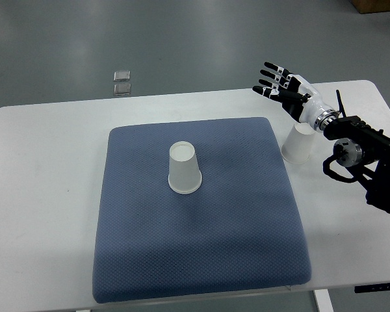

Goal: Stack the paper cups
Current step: 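Move the right hand over the white paper cup beside the pad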

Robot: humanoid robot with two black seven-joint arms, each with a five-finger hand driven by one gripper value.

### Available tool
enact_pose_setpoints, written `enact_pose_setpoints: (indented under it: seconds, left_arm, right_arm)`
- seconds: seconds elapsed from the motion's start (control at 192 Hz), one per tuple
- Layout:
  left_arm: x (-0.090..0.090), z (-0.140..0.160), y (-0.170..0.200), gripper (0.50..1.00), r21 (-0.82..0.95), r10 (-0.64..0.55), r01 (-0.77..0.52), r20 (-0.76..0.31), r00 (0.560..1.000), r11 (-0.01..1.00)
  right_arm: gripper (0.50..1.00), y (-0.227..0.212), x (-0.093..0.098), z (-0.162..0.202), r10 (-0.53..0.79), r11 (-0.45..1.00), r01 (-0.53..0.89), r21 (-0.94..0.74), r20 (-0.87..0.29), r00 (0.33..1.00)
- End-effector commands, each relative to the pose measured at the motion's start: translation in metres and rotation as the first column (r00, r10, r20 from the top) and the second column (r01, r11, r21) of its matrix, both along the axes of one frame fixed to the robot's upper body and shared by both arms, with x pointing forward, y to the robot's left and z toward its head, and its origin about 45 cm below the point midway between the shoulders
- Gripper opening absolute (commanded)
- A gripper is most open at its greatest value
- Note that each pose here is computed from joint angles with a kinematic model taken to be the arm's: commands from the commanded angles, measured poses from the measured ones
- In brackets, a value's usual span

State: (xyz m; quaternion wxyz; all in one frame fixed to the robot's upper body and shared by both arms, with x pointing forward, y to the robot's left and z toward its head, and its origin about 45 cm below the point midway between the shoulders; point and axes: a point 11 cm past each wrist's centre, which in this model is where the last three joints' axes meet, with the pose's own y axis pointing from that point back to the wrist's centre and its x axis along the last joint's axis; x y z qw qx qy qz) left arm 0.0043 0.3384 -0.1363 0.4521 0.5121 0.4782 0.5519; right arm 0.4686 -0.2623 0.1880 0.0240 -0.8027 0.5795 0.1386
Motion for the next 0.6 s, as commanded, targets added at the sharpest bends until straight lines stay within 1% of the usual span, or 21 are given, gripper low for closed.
enact_pose_setpoints:
  seconds: [0.0, 0.301, 0.395, 0.494, 0.593]
  left_arm:
    - [0.0, 0.0, 0.0, 1.0, 0.0, -0.001, 0.001, 0.0, 1.0, 1.0]
    - [0.0, 0.0, 0.0, 1.0, 0.0, 0.0, 0.0, 0.0, 1.0, 1.0]
    - [0.0, 0.0, 0.0, 1.0, 0.0, 0.0, 0.0, 0.0, 1.0, 1.0]
    - [0.0, 0.0, 0.0, 1.0, 0.0, 0.0, 0.0, 0.0, 1.0, 1.0]
    - [0.0, 0.0, 0.0, 1.0, 0.0, 0.0, 0.0, 0.0, 1.0, 1.0]
  right_arm:
    - [0.913, 0.0, 0.0, 0.001, -0.001, 1.0, 0.001, 0.002, 0.003, 1.0]
    - [0.913, -0.003, 0.001, 0.001, -0.003, 1.0, 0.003, -0.008, 0.004, 1.0]
    - [0.913, -0.002, 0.004, 0.008, 0.008, 1.0, -0.008, -0.016, 0.018, 1.0]
    - [0.913, 0.001, 0.006, 0.016, 0.06, 0.997, -0.058, -0.05, 0.044, 0.997]
    - [0.913, -0.009, 0.007, 0.03, 0.145, 0.98, -0.132, -0.15, 0.081, 0.986]
